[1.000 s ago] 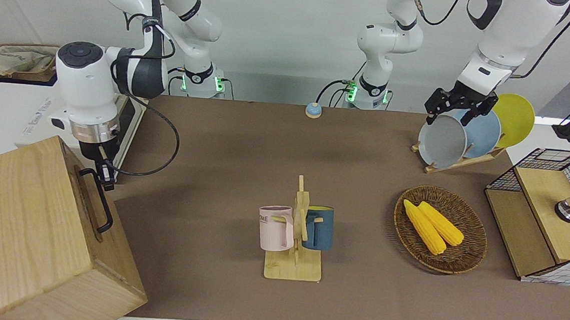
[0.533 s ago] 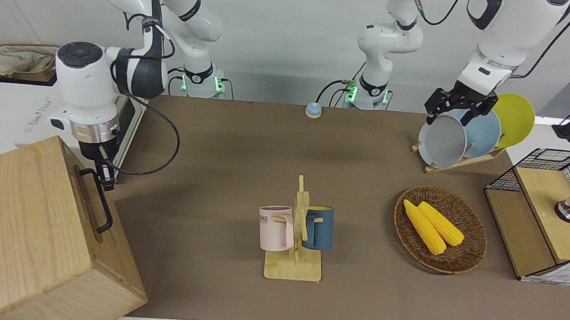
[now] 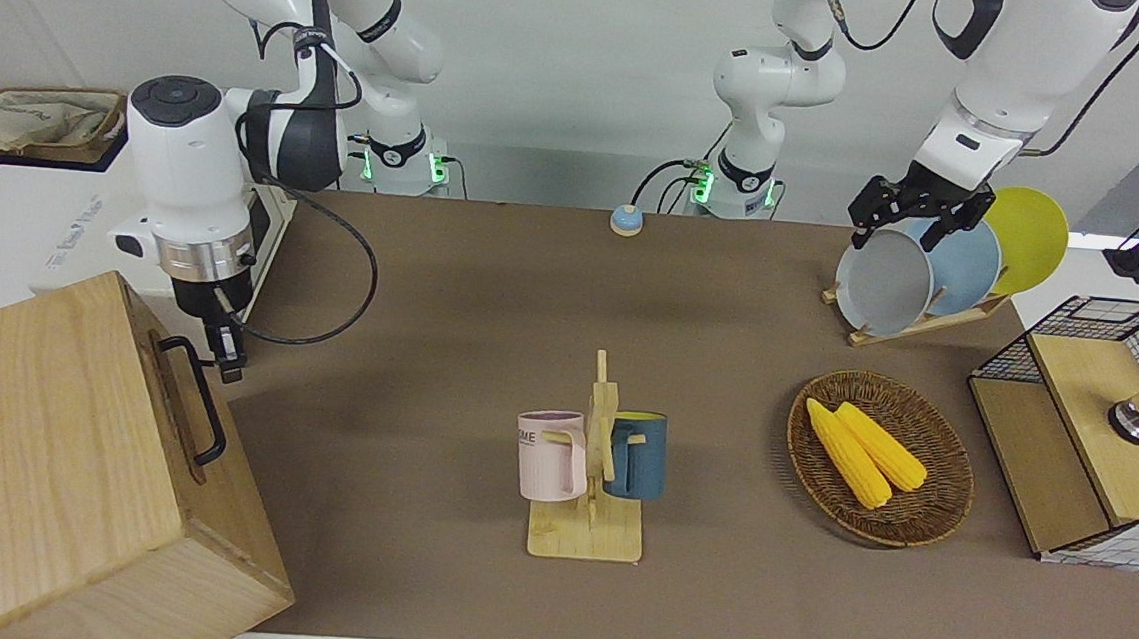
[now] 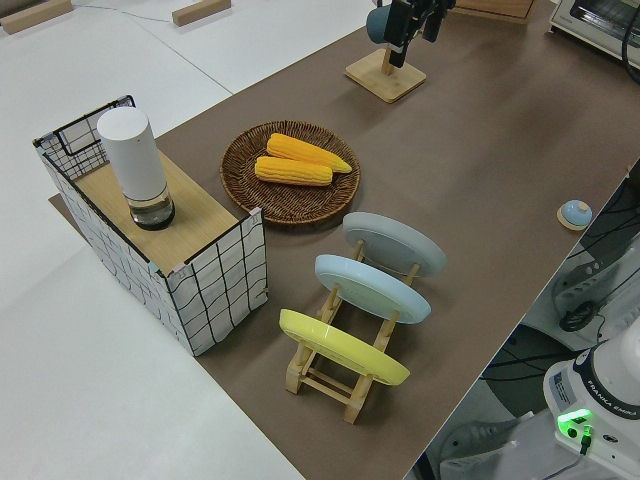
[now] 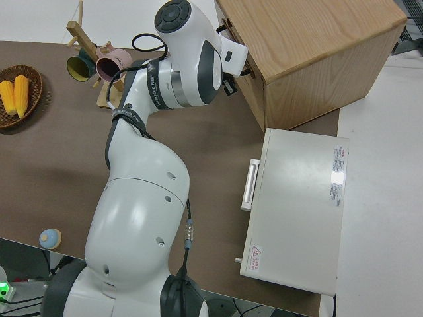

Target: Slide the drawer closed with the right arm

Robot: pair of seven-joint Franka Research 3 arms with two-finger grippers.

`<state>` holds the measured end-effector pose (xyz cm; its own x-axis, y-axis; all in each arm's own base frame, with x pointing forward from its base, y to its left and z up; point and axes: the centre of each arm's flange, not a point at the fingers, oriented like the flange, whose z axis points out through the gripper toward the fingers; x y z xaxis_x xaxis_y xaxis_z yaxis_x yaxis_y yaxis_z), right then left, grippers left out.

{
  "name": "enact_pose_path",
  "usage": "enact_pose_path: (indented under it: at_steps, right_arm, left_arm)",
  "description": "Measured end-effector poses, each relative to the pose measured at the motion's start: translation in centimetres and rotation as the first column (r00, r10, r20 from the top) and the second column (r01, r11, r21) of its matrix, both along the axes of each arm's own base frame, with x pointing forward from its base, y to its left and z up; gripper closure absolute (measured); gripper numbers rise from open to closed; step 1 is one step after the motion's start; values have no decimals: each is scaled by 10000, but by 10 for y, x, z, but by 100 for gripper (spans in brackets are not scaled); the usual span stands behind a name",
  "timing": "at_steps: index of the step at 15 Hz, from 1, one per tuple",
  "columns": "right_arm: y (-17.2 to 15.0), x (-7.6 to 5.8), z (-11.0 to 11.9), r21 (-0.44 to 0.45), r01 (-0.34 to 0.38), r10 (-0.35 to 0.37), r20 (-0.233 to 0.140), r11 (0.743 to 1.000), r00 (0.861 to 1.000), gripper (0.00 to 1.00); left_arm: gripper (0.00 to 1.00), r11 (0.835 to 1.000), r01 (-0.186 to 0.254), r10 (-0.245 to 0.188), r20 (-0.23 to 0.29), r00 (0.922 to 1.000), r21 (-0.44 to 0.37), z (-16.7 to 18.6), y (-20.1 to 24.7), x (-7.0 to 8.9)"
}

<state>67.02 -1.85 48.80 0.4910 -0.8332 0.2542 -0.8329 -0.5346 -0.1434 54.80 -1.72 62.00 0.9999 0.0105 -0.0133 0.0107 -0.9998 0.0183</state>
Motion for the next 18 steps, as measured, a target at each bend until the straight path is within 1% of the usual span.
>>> enact_pose_path:
  at_steps: [4,5,6,8,9,10,11,13,15,16,18]
  right_arm:
    - [32,-7,7,245,-294,304,-411,9993,9987,99]
    - [39,-10,11,368,-450,469,-532,9983,9975,99]
    - [45,-14,15,463,-757,788,-689,9961,9945,99]
    - [56,-24,26,589,-1630,1685,-1036,9849,9803,99]
    - [59,-28,31,585,-2162,2218,-1193,9746,9678,99]
    - [61,-33,36,568,-2818,2871,-1372,9578,9480,99]
    - [62,-37,40,648,-3437,3497,-1534,9369,9242,99]
    - [64,-46,49,850,-4545,4623,-1737,8867,8695,99]
    - [67,-53,58,840,-5387,5443,-1868,8383,8178,99]
    - [70,-56,63,806,-5681,5722,-1885,8190,7982,99]
    - [76,-63,72,932,-6142,6199,-1819,7836,7633,99]
  left_arm:
    - [0,10000,-1,1,0,10000,0,0,0,0]
    - [0,10000,-1,1,0,10000,0,0,0,0]
    - [0,10000,-1,1,0,10000,0,0,0,0]
    - [0,10000,-1,1,0,10000,0,0,0,0]
    - [0,10000,-1,1,0,10000,0,0,0,0]
    - [0,10000,-1,1,0,10000,0,0,0,0]
    - [1,10000,-1,1,0,10000,0,0,0,0]
    - [0,10000,-1,1,0,10000,0,0,0,0]
    - [0,10000,-2,2,0,10000,0,0,0,0]
    - [0,10000,-2,2,0,10000,0,0,0,0]
    - [0,10000,-2,2,0,10000,0,0,0,0]
